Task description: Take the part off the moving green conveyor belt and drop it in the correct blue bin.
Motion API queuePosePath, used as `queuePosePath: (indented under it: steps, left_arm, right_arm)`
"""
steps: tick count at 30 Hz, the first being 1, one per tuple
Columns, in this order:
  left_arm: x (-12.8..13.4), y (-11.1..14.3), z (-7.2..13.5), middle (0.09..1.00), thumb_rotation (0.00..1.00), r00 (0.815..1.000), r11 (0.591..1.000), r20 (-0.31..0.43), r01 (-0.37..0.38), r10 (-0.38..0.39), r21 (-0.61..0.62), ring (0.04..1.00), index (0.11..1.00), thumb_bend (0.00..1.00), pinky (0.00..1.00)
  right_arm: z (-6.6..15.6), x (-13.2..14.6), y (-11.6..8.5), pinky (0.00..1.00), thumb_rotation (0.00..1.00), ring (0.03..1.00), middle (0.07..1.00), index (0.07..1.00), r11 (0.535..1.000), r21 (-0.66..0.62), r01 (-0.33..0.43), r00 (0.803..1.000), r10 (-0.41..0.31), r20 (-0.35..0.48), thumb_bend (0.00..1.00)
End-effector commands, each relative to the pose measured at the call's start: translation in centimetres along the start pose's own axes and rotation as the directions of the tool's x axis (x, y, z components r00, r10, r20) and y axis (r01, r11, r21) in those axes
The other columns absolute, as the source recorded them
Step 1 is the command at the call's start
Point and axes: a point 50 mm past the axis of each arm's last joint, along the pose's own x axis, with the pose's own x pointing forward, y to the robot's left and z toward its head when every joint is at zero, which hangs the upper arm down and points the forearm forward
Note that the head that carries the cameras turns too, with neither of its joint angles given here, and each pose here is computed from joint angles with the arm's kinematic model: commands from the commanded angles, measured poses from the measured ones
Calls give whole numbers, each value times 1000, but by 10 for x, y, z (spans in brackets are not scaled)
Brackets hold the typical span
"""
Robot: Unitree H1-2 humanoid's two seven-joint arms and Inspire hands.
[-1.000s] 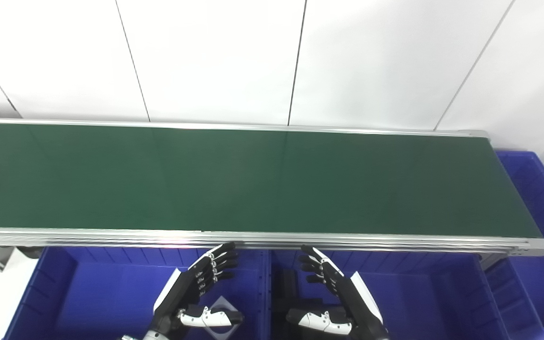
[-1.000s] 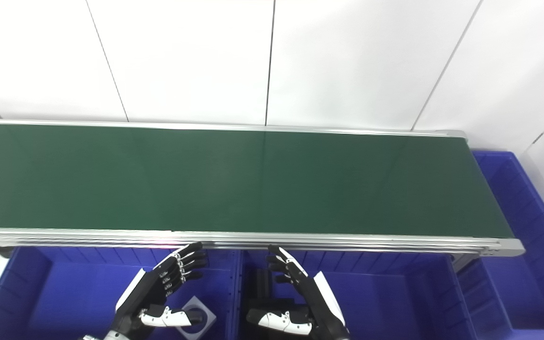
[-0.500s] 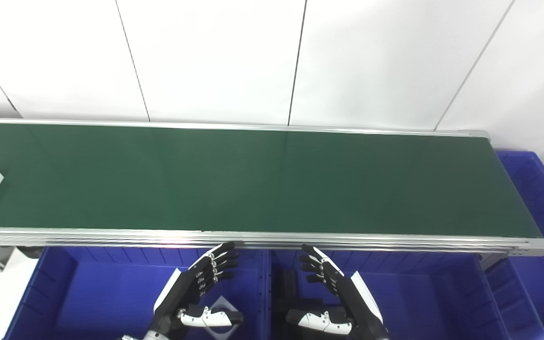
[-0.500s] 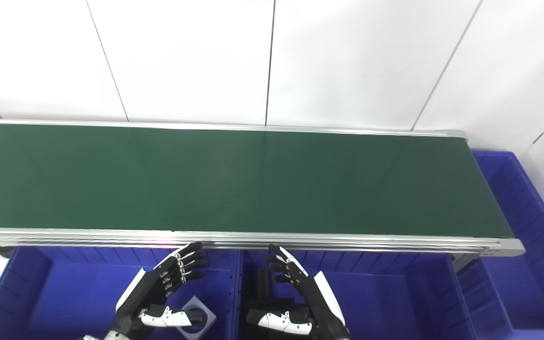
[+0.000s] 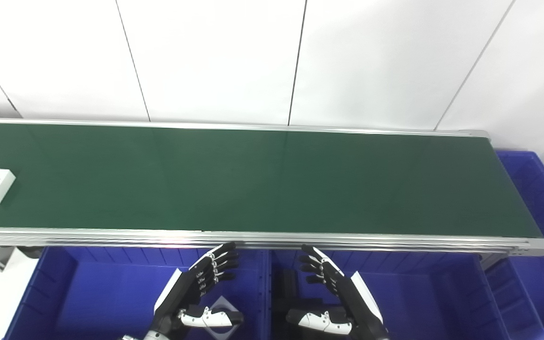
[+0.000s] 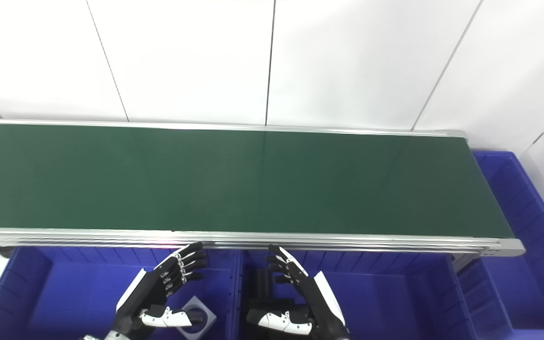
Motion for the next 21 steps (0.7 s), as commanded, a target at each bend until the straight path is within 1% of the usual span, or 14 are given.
queuePosePath:
  steps: [1,9,11,14,19,21]
  left_arm:
    - [5,1,9,839,166,999,1000,44,13,-13,13,821,871,1000,771]
    - [6,0,7,841,170,999,1000,47,20,-21,12,823,869,1000,768]
    - [7,-2,6,839,174,998,1000,52,24,-25,11,824,866,1000,772]
    - [8,-5,4,824,166,998,999,52,24,-25,21,806,854,1000,752]
    - [11,-8,2,819,182,998,999,58,31,-33,26,798,854,1000,737]
    - [12,-9,1,819,168,998,999,58,30,-32,33,800,853,1000,738]
  right_arm:
    - [11,3,-2,764,375,830,854,916,1000,1,10,998,-10,69,718]
    - [9,3,-3,759,354,826,854,917,1000,10,14,997,-14,74,722]
    - [8,3,-5,750,338,822,854,917,1000,9,15,997,-16,77,713]
    - [8,2,-7,749,337,817,851,913,1000,5,16,996,-16,85,701]
    - [10,1,-10,735,292,810,845,911,1000,9,18,995,-19,96,673]
    - [10,1,-11,737,288,812,844,909,1000,9,20,995,-21,99,670]
